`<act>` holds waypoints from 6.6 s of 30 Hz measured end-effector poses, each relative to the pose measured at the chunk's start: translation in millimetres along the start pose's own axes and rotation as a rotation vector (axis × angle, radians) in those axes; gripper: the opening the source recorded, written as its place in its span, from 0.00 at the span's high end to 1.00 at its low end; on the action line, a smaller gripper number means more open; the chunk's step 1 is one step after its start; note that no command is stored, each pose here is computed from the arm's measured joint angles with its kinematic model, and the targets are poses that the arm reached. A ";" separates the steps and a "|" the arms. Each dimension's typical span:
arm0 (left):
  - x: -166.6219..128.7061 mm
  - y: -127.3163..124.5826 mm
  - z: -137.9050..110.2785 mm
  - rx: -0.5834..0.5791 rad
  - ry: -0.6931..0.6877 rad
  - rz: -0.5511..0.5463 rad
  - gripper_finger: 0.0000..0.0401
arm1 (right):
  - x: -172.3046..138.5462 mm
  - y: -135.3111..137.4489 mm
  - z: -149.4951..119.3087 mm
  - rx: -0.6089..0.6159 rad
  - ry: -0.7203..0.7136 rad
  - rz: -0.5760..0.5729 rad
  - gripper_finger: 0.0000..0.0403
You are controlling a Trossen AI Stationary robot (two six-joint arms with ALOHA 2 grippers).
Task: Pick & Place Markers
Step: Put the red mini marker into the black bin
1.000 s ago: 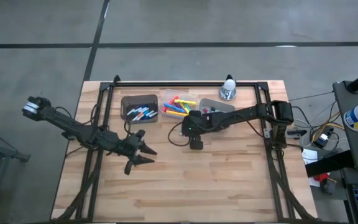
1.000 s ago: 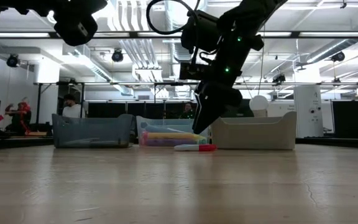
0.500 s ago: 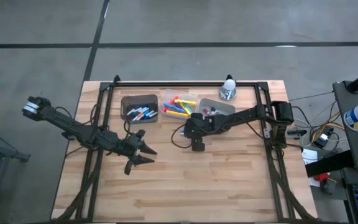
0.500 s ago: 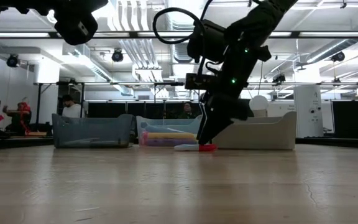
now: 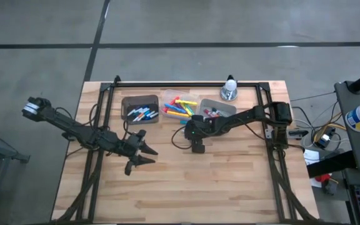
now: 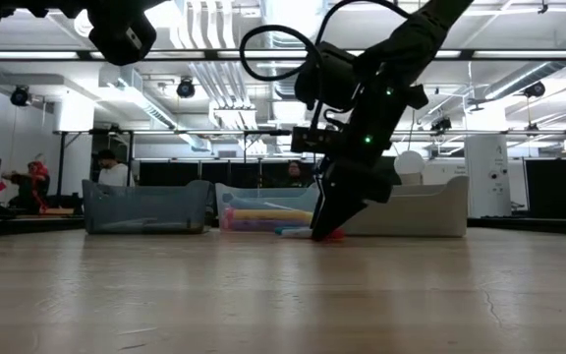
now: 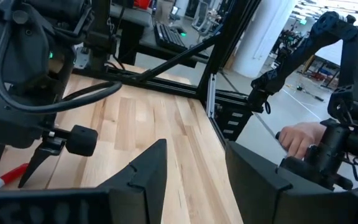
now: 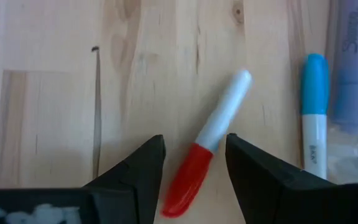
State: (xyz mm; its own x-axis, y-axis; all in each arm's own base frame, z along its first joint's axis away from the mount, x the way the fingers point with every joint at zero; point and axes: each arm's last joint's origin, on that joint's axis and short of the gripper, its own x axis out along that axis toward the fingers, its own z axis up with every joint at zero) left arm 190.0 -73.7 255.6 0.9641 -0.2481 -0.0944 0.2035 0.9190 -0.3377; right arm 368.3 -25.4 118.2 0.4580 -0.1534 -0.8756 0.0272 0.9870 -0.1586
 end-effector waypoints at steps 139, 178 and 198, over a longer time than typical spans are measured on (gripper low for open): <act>25.8 17.2 -25.4 0.298 0.075 0.343 0.66 | -127.4 77.7 115.7 0.024 -0.322 0.096 0.93; 30.9 16.3 -24.4 0.298 0.049 0.291 0.94 | -127.9 77.4 116.9 0.018 -0.337 0.099 0.93; 31.1 18.0 -21.2 0.210 0.018 0.288 0.73 | -128.1 77.2 118.8 0.012 -0.359 0.095 0.94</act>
State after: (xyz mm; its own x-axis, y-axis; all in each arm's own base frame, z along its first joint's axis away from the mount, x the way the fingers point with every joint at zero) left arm 220.1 -71.4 226.7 0.9842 0.0264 -0.1753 -0.0436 0.9945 -0.0950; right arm 417.3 76.2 272.3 0.7413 -0.0362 -0.6702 -0.0209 0.9968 -0.0769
